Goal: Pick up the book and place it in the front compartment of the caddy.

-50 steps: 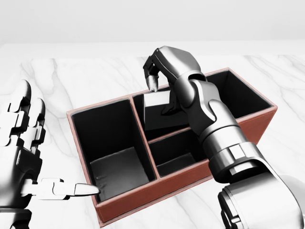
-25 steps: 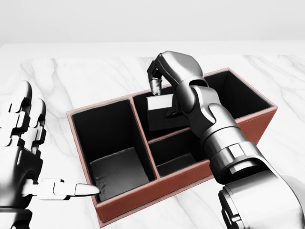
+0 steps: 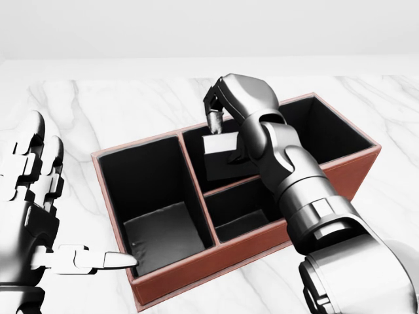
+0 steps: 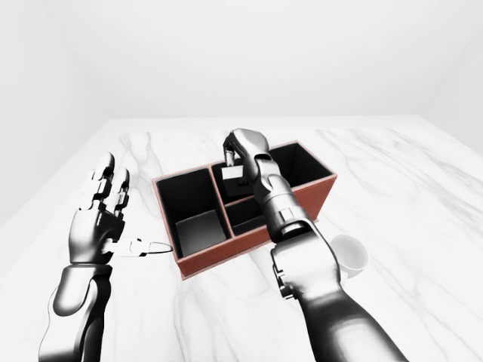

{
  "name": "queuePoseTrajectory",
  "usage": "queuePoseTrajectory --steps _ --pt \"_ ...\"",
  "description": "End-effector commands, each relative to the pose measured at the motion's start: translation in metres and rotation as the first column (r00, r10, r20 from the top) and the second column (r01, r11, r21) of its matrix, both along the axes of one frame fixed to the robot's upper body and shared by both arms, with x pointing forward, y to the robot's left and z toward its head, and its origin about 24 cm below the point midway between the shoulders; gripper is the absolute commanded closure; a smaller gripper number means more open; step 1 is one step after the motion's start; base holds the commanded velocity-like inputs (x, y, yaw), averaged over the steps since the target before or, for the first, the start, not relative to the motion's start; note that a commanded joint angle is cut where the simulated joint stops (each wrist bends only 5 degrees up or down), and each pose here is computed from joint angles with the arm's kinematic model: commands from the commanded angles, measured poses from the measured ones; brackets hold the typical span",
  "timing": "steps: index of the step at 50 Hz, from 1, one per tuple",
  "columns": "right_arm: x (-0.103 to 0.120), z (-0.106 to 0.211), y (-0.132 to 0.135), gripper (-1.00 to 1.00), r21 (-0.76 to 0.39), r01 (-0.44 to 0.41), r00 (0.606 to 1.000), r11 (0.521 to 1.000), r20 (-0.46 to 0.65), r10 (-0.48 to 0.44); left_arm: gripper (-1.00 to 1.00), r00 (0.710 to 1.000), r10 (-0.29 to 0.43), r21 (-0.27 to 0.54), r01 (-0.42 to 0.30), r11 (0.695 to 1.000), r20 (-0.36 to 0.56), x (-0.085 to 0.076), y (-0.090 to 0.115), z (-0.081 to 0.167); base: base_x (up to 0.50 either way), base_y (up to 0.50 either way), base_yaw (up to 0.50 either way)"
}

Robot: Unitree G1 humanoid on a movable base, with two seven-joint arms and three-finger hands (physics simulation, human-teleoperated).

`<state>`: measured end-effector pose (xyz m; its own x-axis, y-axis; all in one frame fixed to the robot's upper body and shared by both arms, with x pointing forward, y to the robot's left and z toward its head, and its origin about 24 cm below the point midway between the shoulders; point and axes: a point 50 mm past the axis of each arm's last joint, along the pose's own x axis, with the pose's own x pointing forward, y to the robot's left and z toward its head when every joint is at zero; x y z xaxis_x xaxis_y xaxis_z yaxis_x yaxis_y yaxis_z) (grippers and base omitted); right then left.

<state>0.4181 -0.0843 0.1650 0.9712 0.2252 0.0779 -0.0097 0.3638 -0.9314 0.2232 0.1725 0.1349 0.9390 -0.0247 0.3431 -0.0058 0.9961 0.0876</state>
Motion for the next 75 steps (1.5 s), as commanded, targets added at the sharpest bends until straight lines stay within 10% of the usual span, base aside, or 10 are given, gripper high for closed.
queuePoseTrajectory --steps 1,75 --pt "0.001 0.009 0.001 1.0 0.008 0.01 0.998 1.0 0.054 -0.011 -1.0 1.0 0.001 0.001 -0.001 1.0 0.0 0.0 0.0 0.0 0.0 0.0 0.0" --pt "0.0 0.008 0.008 1.0 -0.021 0.019 0.994 1.0 0.11 -0.016 -1.0 1.0 0.001 -0.001 -0.001 1.0 0.001 0.0 0.0 0.0 0.0 0.0 0.0"
